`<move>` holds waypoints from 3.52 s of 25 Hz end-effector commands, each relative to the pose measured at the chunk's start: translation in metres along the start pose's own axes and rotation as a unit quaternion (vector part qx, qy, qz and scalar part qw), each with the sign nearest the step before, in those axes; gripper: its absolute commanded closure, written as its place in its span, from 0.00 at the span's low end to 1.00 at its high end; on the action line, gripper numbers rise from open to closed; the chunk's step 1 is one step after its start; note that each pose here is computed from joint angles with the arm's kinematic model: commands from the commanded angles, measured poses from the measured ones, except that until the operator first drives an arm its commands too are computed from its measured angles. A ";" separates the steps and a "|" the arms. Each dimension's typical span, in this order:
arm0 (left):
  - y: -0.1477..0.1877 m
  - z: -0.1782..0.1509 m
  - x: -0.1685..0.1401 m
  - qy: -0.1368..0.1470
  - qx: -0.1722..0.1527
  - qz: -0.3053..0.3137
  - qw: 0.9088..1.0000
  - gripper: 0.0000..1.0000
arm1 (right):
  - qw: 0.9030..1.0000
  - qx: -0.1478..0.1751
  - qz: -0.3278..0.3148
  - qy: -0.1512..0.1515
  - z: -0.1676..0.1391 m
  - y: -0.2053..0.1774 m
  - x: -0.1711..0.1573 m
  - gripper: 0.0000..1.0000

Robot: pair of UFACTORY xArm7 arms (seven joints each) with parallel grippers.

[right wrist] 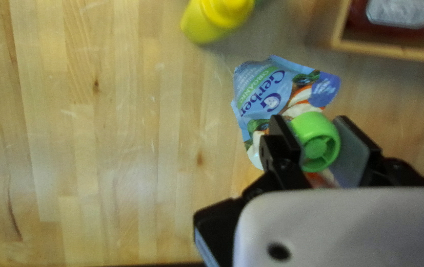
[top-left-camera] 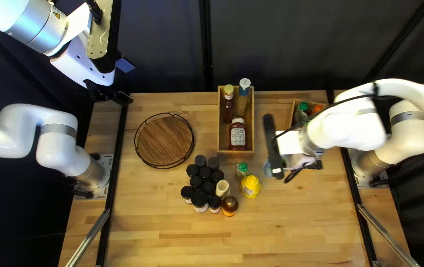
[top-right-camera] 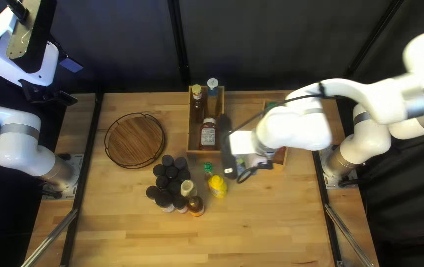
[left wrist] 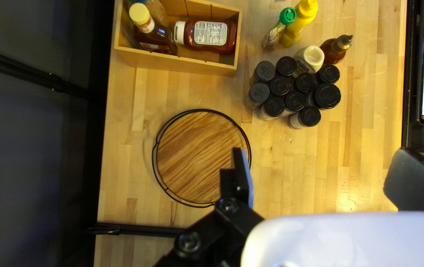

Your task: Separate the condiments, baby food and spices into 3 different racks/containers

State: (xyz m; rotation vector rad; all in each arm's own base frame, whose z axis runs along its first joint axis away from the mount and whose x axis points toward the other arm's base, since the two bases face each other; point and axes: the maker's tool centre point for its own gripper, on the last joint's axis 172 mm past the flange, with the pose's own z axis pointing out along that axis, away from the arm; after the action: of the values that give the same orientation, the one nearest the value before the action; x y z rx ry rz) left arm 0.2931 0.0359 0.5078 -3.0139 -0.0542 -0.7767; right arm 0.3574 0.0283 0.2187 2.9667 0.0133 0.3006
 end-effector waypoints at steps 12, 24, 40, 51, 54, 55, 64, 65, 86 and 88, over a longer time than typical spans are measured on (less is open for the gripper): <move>0.000 0.000 0.000 0.000 0.000 0.000 1.000 0.00 | 0.990 -0.046 0.133 -0.008 0.018 0.072 -0.085 1.00; 0.000 0.000 0.000 0.000 0.000 0.000 1.000 0.00 | 0.981 -0.062 0.183 -0.022 0.053 0.093 -0.087 0.79; 0.000 0.000 0.000 0.000 0.000 0.000 1.000 0.00 | 0.983 -0.040 0.179 -0.027 0.000 0.051 -0.017 0.00; 0.000 0.000 0.000 0.000 0.000 0.000 1.000 0.00 | 0.980 -0.001 0.195 -0.046 0.013 -0.008 0.069 0.00; 0.000 0.000 0.000 0.000 0.000 0.000 1.000 0.00 | 0.977 0.001 0.205 -0.050 0.021 -0.016 0.080 0.00; 0.000 0.000 0.000 0.000 0.000 0.000 1.000 0.00 | 0.977 0.002 0.208 -0.051 0.022 -0.018 0.083 0.00; 0.000 0.000 0.000 0.000 0.000 0.000 1.000 0.00 | 0.973 0.007 0.225 -0.052 0.057 -0.023 0.123 0.00; 0.000 0.000 0.000 0.000 0.000 0.000 1.000 0.00 | 0.973 0.006 0.225 -0.051 0.060 -0.023 0.127 0.00; 0.000 0.000 0.000 0.000 0.000 0.000 1.000 0.00 | 0.967 -0.016 0.250 -0.052 0.089 -0.027 0.141 1.00; 0.000 0.000 0.000 0.000 0.000 0.000 1.000 0.00 | 0.968 -0.017 0.247 -0.046 0.075 -0.025 0.140 1.00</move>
State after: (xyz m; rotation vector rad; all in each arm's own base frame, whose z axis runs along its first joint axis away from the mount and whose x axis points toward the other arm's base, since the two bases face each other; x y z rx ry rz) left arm 0.2931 0.0359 0.5078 -3.0139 -0.0542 -0.7767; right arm 0.5128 0.0437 0.1574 2.9012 -0.7539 0.1999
